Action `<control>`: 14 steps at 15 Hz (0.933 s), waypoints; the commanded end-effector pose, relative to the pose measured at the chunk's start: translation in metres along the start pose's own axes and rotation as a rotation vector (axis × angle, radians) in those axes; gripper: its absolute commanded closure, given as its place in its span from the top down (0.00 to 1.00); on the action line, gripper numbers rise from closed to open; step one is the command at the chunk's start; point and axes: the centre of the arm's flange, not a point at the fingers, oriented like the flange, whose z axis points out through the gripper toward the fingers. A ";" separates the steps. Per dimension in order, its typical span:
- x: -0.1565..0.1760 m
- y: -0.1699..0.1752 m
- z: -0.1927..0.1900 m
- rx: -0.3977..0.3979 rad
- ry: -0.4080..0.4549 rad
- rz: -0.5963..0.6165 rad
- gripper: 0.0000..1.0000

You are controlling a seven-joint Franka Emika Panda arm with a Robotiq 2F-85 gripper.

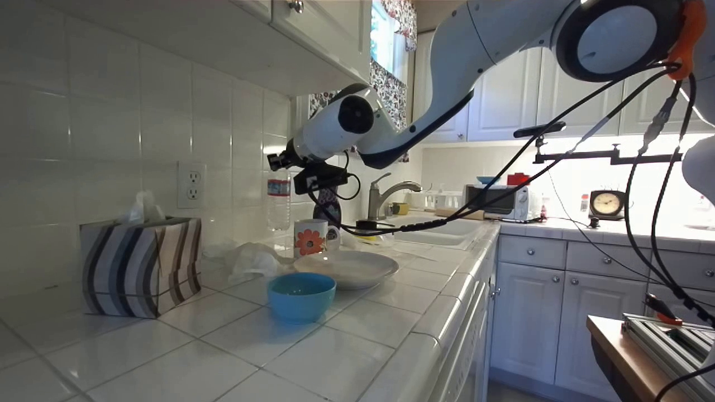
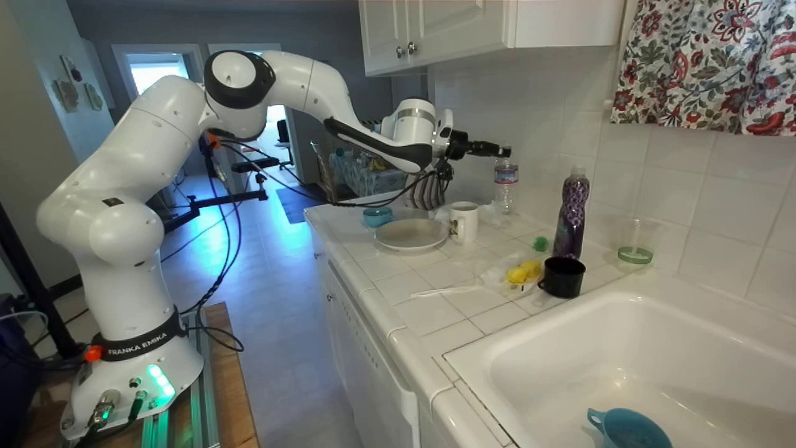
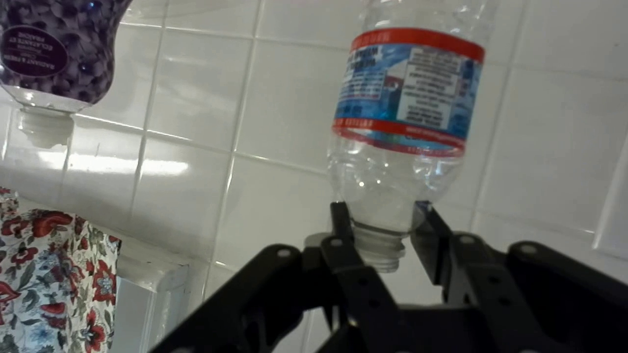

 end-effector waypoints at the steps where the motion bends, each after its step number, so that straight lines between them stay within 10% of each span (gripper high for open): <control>1: -0.003 0.019 -0.036 0.030 0.001 0.011 0.11; 14: 0.003 0.059 -0.076 0.093 -0.017 -0.181 0.11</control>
